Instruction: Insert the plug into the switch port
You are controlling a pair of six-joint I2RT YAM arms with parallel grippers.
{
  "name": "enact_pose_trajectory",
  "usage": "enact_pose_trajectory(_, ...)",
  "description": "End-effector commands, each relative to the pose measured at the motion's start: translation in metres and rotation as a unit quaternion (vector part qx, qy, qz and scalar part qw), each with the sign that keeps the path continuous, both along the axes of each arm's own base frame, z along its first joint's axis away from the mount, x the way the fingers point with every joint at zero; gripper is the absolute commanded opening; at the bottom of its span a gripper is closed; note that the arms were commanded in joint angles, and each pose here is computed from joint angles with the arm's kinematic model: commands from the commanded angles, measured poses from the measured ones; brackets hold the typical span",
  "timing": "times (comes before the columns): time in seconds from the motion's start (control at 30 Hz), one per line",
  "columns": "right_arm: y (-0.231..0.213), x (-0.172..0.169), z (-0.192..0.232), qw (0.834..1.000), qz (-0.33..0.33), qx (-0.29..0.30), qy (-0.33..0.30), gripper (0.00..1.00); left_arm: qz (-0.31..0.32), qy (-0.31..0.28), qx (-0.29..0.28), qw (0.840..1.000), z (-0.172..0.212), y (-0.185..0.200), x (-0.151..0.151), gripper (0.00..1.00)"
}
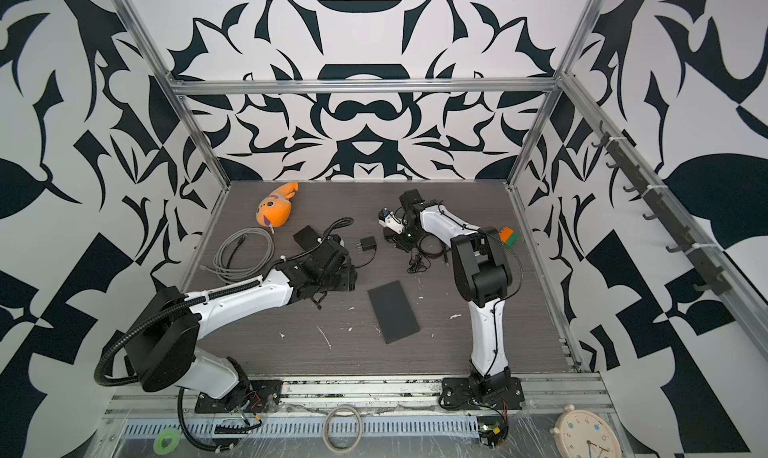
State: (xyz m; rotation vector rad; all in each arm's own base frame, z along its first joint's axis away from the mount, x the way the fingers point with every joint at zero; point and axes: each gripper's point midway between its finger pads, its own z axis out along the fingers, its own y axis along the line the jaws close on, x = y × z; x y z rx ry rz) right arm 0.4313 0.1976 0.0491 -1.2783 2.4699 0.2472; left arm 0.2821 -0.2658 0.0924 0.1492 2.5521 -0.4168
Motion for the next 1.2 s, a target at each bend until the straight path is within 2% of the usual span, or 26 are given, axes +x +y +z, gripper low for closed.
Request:
enact_pose_trajectory(0.0,0.010,0.004,0.021,0.999,0.032,0.009,-0.022,0.23,0.000,0.016,0.011,1.000,-0.009,0.002,-0.001,0.67)
enact_pose_trajectory(0.13,0.006,0.008,0.016,1.000,0.022,-0.006,-0.014,0.25,-0.003,0.018,0.011,1.000,-0.011,0.000,-0.001,0.67)
enact_pose_trajectory(0.67,0.028,-0.019,0.011,0.997,0.067,0.030,0.015,0.28,-0.003,0.023,0.010,1.000,-0.016,0.004,-0.004,0.68)
enact_pose_trajectory(0.9,0.019,0.002,-0.003,0.999,0.032,-0.006,-0.001,0.40,-0.004,0.024,0.012,1.000,-0.016,0.004,-0.005,0.68)
enact_pose_trajectory(1.17,0.010,0.007,-0.014,0.999,0.024,-0.025,0.002,0.45,-0.003,0.024,0.013,1.000,-0.016,0.006,-0.006,0.68)
